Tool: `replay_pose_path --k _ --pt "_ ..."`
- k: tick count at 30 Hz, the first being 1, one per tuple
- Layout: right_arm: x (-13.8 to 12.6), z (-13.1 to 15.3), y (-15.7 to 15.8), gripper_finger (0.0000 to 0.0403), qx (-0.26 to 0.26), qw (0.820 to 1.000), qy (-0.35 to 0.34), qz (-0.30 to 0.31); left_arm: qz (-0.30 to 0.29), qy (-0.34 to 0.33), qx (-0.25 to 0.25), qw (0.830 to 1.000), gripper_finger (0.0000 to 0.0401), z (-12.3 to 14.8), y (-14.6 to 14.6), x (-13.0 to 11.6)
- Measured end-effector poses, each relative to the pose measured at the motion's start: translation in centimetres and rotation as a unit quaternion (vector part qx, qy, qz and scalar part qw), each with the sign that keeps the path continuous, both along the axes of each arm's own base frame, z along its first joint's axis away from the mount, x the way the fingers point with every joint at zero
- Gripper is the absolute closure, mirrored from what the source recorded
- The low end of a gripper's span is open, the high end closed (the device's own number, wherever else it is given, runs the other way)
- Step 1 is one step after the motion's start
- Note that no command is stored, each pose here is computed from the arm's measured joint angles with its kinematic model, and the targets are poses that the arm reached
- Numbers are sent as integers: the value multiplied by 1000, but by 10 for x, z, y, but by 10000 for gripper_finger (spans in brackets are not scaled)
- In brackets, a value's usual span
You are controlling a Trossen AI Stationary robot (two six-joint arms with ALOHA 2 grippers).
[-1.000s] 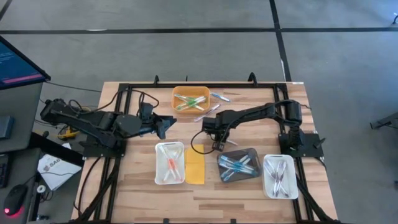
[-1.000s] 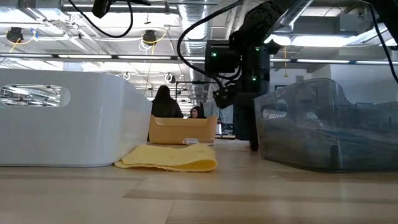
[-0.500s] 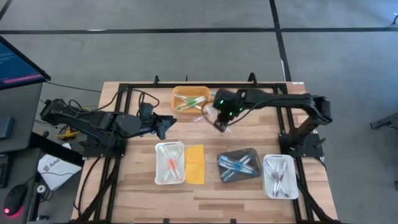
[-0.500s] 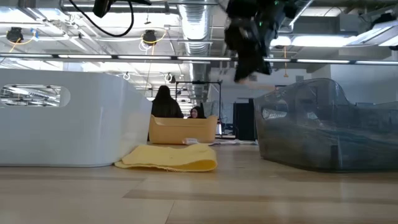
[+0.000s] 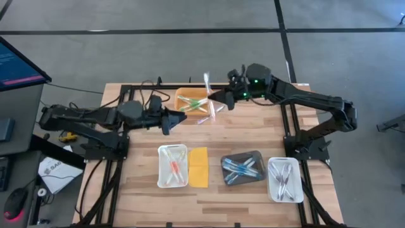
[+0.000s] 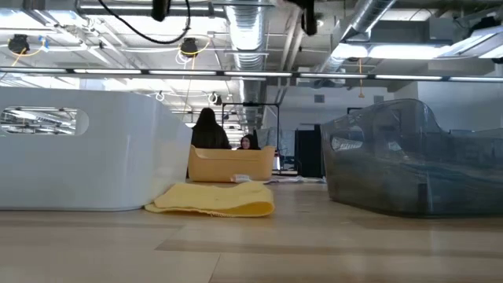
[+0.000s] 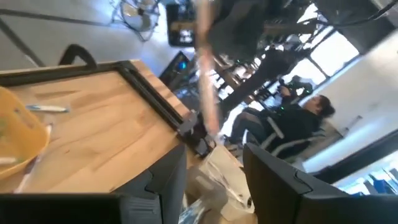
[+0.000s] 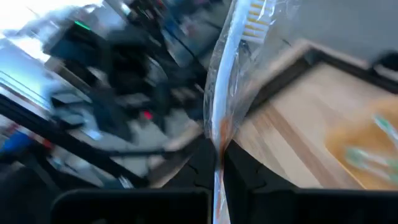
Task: Pick & Place Toothbrushes
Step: Put the orange toothbrush into the left white bin
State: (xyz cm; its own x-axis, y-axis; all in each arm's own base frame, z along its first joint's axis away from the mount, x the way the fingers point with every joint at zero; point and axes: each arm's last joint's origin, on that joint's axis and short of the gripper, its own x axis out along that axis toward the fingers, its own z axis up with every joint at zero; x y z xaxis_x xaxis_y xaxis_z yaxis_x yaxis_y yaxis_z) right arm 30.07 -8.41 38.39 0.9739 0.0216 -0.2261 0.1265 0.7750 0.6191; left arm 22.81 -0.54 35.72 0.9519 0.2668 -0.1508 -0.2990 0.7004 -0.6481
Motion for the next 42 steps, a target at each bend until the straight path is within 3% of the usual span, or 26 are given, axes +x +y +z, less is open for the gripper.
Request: replay_pose_path --k 4,11,24,42 --pt "5 7 2 399 12 999 -45 2 -39 -10 -2 999 248 -4 19 14" --pt "12 -2 3 399 25 999 -26 3 -49 -66 38 996 248 0 40 30" --pt "13 5 3 399 11 998 -55 -20 -104 -121 15 987 248 -17 59 66" --pt "13 7 2 401 7 997 -62 -40 -71 -135 18 988 248 -20 71 70"
